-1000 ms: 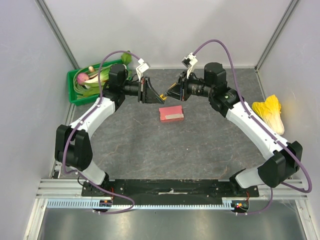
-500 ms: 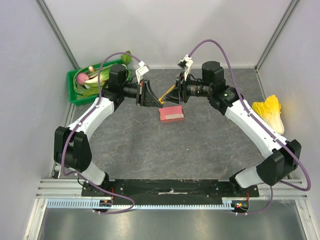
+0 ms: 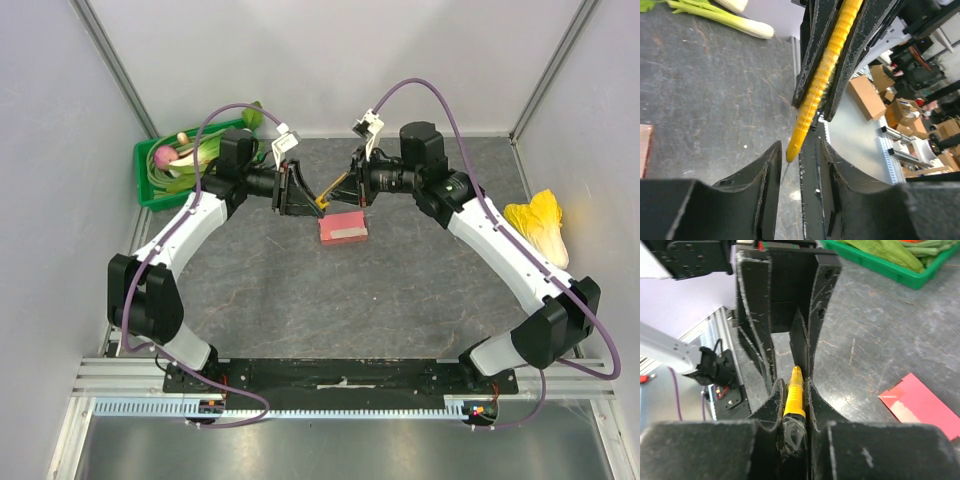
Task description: Unpack the express box
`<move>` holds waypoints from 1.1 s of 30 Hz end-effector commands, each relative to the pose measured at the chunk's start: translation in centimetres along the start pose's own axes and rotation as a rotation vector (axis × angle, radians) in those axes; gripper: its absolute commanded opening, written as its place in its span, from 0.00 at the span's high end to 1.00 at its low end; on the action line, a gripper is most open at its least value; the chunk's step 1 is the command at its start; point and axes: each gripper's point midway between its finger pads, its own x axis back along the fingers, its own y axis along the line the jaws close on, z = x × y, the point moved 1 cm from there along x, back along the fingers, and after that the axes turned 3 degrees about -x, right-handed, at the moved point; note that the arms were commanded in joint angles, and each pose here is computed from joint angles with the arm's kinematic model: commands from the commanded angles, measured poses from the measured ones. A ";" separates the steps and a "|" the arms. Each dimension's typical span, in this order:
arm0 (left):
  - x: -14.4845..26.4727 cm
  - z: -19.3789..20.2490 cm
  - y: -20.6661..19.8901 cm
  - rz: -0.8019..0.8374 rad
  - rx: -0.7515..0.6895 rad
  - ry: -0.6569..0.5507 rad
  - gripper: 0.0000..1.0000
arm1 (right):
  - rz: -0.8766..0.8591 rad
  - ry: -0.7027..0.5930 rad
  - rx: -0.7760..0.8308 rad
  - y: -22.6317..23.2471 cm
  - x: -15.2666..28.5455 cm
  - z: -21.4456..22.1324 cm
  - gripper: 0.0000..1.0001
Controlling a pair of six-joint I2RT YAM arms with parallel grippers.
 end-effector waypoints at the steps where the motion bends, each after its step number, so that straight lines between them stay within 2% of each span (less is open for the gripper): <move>1: 1.1 -1.9 1.0 -0.150 -0.063 -0.038 0.40 | 0.209 -0.061 0.037 -2.8 0.7 -1.7 1.00; 4: 2.7 -2.5 4.7 -0.380 -0.011 -0.094 0.28 | 0.321 -0.048 -0.005 -4.7 1.3 -0.4 1.00; 6: 3.8 -2.0 7.9 -0.535 0.059 -0.112 0.24 | 0.376 -0.022 -0.049 -6.0 1.3 1.4 1.00; 7: 4.9 -2.2 10.1 -0.667 0.083 -0.124 0.24 | 0.391 0.004 -0.076 -6.6 1.2 2.7 1.00; 9: 5.6 -0.4 13.2 -0.776 0.157 -0.084 0.24 | 0.408 0.045 -0.138 -7.5 0.7 4.8 1.00; 10: 6.7 -0.2 14.9 -0.885 0.181 -0.090 0.24 | 0.424 0.082 -0.173 -8.2 0.5 6.7 1.00; 12: 7.1 0.9 16.9 -0.962 0.235 -0.080 0.25 | 0.462 0.114 -0.217 -9.4 0.3 8.7 1.00; 16: 5.3 2.8 20.8 -0.983 0.356 -0.060 0.27 | 0.556 0.145 -0.304 -11.9 -0.2 12.2 1.00; 22: 1.9 4.6 26.0 -0.986 0.399 0.027 0.27 | 0.625 0.172 -0.354 -14.7 -1.3 14.7 1.00; 27: 0.1 6.6 27.6 -0.939 0.434 0.063 0.27 | 0.670 0.180 -0.396 -16.4 -1.8 16.1 1.00; 33: -1.2 9.6 27.4 -0.847 0.468 0.146 0.26 | 0.693 0.181 -0.394 -17.7 -1.8 16.7 1.00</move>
